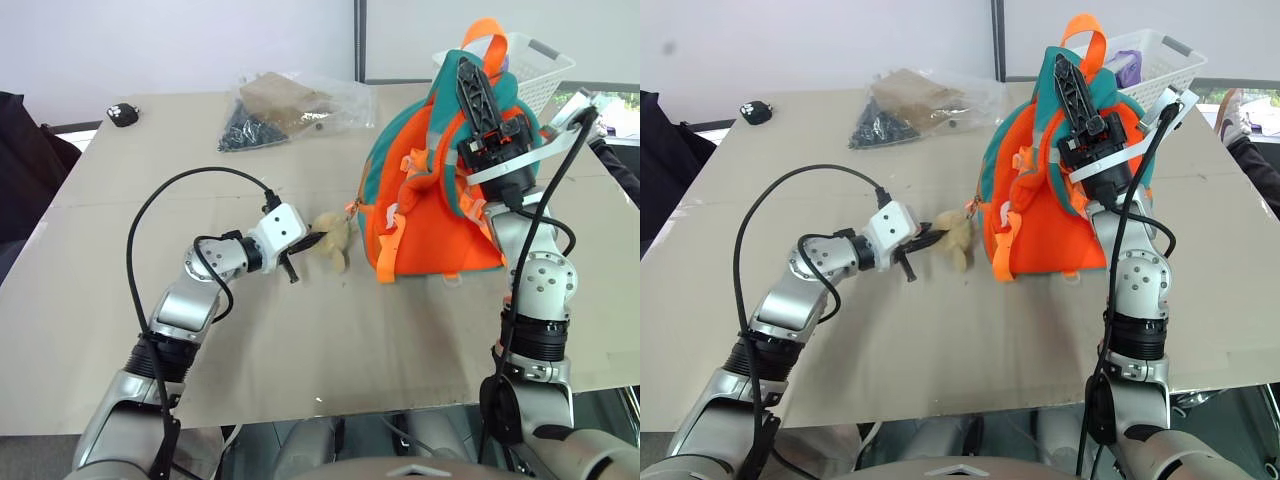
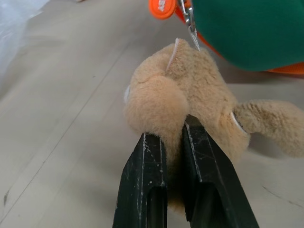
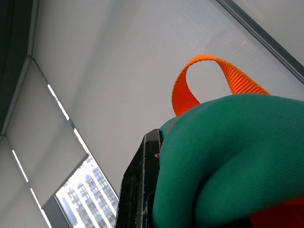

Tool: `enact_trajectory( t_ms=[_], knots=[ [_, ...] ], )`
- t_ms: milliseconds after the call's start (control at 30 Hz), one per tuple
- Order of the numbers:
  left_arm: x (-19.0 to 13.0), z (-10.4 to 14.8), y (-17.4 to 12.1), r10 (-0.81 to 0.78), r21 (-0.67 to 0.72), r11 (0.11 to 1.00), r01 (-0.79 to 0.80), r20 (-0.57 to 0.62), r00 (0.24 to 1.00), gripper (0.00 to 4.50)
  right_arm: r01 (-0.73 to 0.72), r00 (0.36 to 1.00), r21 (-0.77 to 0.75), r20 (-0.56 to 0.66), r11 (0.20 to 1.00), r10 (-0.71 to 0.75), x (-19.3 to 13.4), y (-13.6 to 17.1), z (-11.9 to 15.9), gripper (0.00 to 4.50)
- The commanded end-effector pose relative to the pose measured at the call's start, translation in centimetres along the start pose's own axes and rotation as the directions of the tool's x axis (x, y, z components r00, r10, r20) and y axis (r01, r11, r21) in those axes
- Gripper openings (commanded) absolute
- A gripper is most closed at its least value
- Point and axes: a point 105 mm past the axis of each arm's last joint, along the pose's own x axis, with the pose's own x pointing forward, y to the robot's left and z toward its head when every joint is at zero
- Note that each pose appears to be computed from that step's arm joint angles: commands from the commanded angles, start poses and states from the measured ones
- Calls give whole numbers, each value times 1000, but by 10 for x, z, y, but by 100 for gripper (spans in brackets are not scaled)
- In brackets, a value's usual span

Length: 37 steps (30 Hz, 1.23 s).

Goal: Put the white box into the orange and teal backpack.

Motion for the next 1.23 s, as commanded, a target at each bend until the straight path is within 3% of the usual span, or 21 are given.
enact_trajectory(
  t_ms=[33,67,133,167,200,267,333,367,400,467,500,667,767,833,933,1033,1233],
  knots=[
    [5,1,7,67,-167,985,-54,75,995,0,-77,985,-96,146,992,91,2,21,38,5],
    [6,5,13,105,-202,976,-84,100,989,0,-76,986,-106,139,991,90,2,21,36,5],
    [2,12,37,214,-241,954,-179,132,968,91,-68,989,-117,126,991,83,4,20,31,0],
    [-1,14,47,253,-253,944,-211,145,957,115,-68,990,-122,117,990,83,5,20,29,0],
    [-3,18,52,271,-264,939,-222,166,948,169,-79,990,-121,105,990,92,5,22,27,73],
    [-8,29,53,267,-293,936,-194,237,934,251,-116,990,-118,64,986,124,3,27,22,139],
    [-14,37,38,186,-298,950,-92,304,934,344,-155,988,-119,-5,981,155,-8,31,20,234],
    [-19,36,29,137,-292,956,-42,312,940,413,-177,984,-122,-60,977,171,-15,33,17,307],
    [-23,33,20,90,-283,959,3,313,945,446,-195,977,-132,-117,972,180,-23,34,14,338],
    [-33,24,4,13,-288,954,79,301,953,450,-226,953,-131,-232,965,192,-39,35,7,428],
    [-38,21,-3,-17,-295,949,108,294,956,450,-239,935,-139,-298,961,190,-49,35,2,440],
    [-55,-11,-29,-124,-306,936,174,175,977,450,-290,767,-208,-635,934,97,-106,17,-28,440],
    [-58,-20,-37,-126,-322,931,172,156,980,450,-310,668,-246,-744,918,27,-138,3,-39,440],
    [-59,-22,-39,-106,-339,928,157,165,981,450,-330,608,-247,-794,911,5,-157,-1,-43,440],
    [-60,-38,-43,-14,-378,925,42,75,997,450,-288,565,-252,-824,924,-48,-196,-1,-33,440],
    [-63,-43,-55,0,-428,903,18,43,999,450,-299,497,-347,-852,889,-165,-240,-14,-18,440],
    [-65,-42,-86,-37,-445,894,47,30,999,450,-234,504,-537,-780,810,-371,-294,-48,16,440]
  ],
)
